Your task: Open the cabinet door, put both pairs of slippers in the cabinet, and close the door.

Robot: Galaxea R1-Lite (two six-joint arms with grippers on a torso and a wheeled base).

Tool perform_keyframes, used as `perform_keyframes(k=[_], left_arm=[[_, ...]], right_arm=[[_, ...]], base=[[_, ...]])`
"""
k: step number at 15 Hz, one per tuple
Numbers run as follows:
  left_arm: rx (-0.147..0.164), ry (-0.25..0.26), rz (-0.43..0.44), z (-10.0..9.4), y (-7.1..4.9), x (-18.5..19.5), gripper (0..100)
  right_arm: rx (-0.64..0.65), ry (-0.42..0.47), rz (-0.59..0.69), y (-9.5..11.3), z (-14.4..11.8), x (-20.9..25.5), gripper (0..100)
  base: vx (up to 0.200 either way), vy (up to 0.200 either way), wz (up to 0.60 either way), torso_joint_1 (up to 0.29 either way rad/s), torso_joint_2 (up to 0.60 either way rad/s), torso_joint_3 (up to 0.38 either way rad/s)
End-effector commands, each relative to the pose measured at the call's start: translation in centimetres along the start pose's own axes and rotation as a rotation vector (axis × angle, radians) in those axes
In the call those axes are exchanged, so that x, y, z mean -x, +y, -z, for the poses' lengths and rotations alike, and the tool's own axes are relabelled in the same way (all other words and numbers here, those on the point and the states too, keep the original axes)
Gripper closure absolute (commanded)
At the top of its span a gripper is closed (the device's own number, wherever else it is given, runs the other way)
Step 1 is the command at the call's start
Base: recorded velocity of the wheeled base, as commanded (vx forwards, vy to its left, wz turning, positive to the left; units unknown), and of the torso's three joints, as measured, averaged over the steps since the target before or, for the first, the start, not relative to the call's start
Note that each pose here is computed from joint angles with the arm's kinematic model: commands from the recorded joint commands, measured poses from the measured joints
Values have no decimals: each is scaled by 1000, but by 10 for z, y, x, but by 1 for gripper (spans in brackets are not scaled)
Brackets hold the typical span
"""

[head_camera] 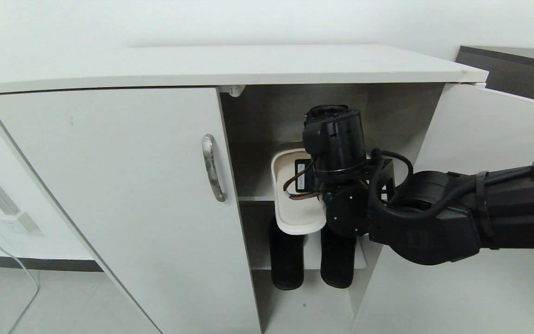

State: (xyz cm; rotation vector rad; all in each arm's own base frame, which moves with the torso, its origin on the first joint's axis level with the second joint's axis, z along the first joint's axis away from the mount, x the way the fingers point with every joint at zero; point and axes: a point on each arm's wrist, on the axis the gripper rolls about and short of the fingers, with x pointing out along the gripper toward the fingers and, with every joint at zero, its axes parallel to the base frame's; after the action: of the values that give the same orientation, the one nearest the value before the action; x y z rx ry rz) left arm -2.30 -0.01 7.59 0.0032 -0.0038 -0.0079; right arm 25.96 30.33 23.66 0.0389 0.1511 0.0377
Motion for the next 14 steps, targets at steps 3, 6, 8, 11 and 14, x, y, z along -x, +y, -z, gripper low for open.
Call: perform_keyframes(k=[3,6,8,11,14], left_arm=[[0,1,0,0,0,0,100],[2,1,-2,0,0,0,100],[3,1,-3,0,0,0,100],[3,1,-3,0,0,0,100],[5,1,-5,0,0,0,100]], right_arm=[[7,-10,18,4,1,-17,100],[-5,-19,19,6,-1,-31,100],[-12,-28,34,9,-2,-45,100],[-6,-41,46,10,-4,-55,100],[8,-35,53,10,-3,-59,100]], base=[[0,0,0,0,0,0],[0,0,0,0,0,0],[0,0,0,0,0,0],[0,0,0,0,0,0],[0,0,0,0,0,0]])
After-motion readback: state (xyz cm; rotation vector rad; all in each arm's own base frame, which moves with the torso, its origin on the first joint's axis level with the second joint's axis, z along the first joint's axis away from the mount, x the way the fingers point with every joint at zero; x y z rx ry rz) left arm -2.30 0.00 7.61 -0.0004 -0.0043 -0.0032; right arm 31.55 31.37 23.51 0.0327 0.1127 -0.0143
